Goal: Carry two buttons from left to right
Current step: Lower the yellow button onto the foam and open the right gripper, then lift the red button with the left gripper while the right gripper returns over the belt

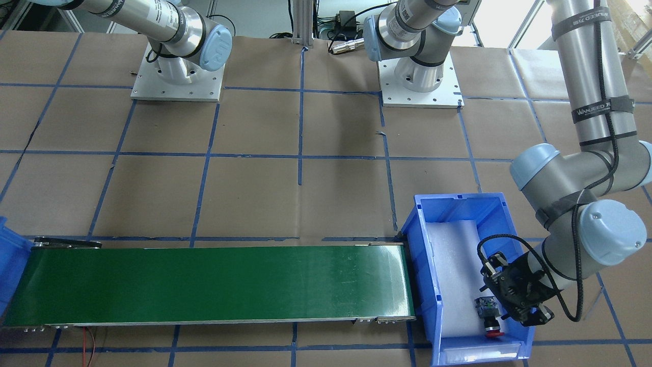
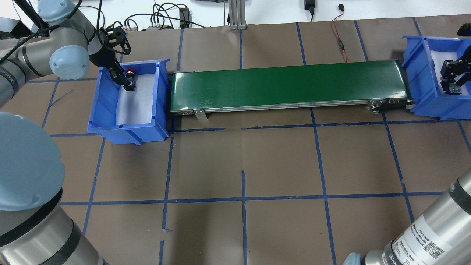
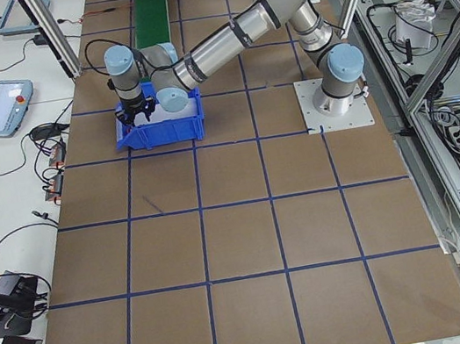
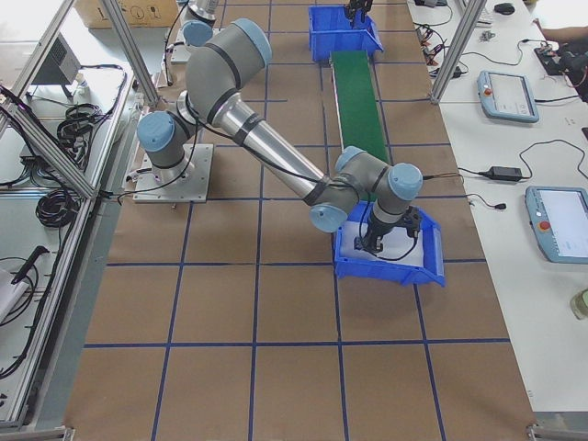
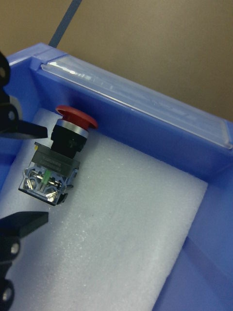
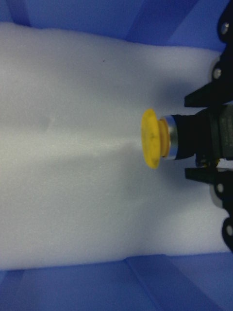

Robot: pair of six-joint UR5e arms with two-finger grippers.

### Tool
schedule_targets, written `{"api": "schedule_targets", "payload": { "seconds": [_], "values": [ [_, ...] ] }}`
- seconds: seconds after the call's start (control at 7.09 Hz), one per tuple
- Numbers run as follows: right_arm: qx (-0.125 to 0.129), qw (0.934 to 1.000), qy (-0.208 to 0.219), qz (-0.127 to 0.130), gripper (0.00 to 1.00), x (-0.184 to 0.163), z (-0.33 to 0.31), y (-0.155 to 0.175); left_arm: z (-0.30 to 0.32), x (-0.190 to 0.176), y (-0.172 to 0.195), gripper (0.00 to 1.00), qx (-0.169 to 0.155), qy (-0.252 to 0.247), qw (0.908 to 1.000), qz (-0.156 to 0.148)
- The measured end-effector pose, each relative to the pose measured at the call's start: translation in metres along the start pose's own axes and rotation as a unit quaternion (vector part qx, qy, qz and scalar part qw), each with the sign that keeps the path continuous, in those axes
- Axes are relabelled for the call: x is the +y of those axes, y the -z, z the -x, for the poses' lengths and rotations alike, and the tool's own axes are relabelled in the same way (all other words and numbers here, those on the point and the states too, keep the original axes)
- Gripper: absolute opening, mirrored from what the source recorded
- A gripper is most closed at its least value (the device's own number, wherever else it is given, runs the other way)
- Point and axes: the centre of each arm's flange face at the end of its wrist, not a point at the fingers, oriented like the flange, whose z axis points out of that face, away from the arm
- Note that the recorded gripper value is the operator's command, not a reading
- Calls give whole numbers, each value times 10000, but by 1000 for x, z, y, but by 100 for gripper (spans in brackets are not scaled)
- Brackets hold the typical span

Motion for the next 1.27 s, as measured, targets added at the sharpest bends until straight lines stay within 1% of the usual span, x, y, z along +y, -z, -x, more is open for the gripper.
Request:
{"api": "schedule_targets", "payload": {
  "seconds": [0.28,0.42,0.56,0.71,0.85,0.99,1.13,1.27],
  "values": [
    [2,10000,3,-4,57,0,0,0,0,2,-11,100,71,11,10000,29],
    [17,10000,10,-30,59,-1,1,3,1,2,-16,100,92,14,9999,37],
    [63,9999,19,-119,59,-5,1,14,2,2,-22,100,127,17,9999,50],
    [120,9997,27,-230,65,-11,-2,37,2,3,-27,100,163,17,9998,65],
    [148,9993,54,-329,78,-18,-2,71,2,3,-31,100,187,16,9998,73],
    [147,9989,138,-420,95,-24,8,107,2,3,-32,98,197,17,9998,71],
    [139,9983,304,-481,100,-27,33,141,2,2,-33,76,205,17,9998,66],
    [117,9974,509,-504,100,-26,67,168,2,2,-34,54,212,17,9998,63]
  ]
}}
